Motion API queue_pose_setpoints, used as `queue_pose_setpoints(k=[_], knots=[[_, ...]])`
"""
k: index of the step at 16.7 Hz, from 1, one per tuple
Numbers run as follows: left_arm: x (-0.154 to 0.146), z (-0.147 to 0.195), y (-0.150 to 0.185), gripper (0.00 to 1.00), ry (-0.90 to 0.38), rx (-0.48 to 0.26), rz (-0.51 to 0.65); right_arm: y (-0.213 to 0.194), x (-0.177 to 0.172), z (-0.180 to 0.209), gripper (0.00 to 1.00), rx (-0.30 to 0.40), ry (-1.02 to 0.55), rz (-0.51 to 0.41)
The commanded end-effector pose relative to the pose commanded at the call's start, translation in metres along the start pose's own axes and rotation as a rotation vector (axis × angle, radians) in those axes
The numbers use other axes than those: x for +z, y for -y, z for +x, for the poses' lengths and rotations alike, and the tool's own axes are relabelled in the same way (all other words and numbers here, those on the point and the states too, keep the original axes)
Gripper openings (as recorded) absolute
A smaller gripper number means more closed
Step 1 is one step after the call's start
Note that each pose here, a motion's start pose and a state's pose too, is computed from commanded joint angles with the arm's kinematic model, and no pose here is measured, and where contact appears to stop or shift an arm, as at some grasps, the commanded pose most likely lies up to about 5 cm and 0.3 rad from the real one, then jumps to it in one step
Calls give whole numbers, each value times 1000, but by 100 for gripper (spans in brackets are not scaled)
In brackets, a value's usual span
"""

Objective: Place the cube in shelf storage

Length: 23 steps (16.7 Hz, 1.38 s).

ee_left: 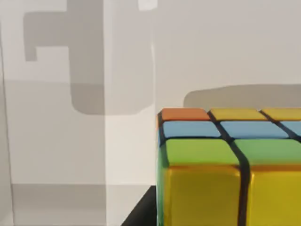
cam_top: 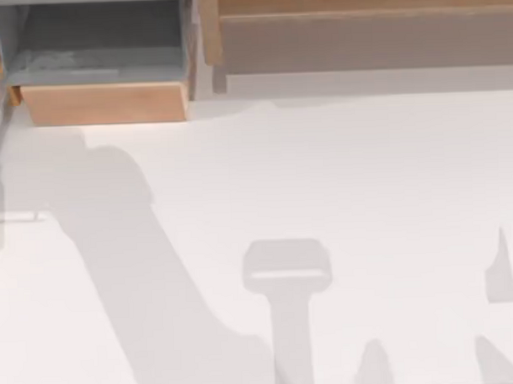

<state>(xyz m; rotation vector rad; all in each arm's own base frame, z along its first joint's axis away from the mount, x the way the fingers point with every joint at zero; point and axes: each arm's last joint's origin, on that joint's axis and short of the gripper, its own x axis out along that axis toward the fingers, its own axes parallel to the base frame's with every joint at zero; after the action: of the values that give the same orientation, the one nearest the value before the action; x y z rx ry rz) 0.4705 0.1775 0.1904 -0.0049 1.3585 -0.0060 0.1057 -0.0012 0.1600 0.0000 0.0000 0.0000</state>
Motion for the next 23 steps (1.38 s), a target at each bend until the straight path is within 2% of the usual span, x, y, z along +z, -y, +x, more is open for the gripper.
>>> queue_pose_setpoints(k=[4, 5, 7, 9, 13, 15, 23], knots=[[-2, -92, 7, 0, 126, 31, 36, 0, 0, 0, 100, 0, 0, 0], [-3, -108, 10, 0, 154, 38, 47, 0, 0, 0, 100, 0, 0, 0], [-4, -119, 11, 0, 166, 40, 51, 0, 0, 0, 100, 0, 0, 0], [-1, -101, 8, 0, 128, 29, 35, 0, 0, 0, 100, 0, 0, 0], [4, -26, -1, 0, 5, 3, 1, 0, 0, 0, 100, 0, 0, 0], [8, -2, 2, 0, -14, 5, 0, 0, 0, 0, 100, 0, 0, 0], [7, -1, 2, 0, -19, 13, -2, 0, 0, 0, 100, 0, 0, 0]])
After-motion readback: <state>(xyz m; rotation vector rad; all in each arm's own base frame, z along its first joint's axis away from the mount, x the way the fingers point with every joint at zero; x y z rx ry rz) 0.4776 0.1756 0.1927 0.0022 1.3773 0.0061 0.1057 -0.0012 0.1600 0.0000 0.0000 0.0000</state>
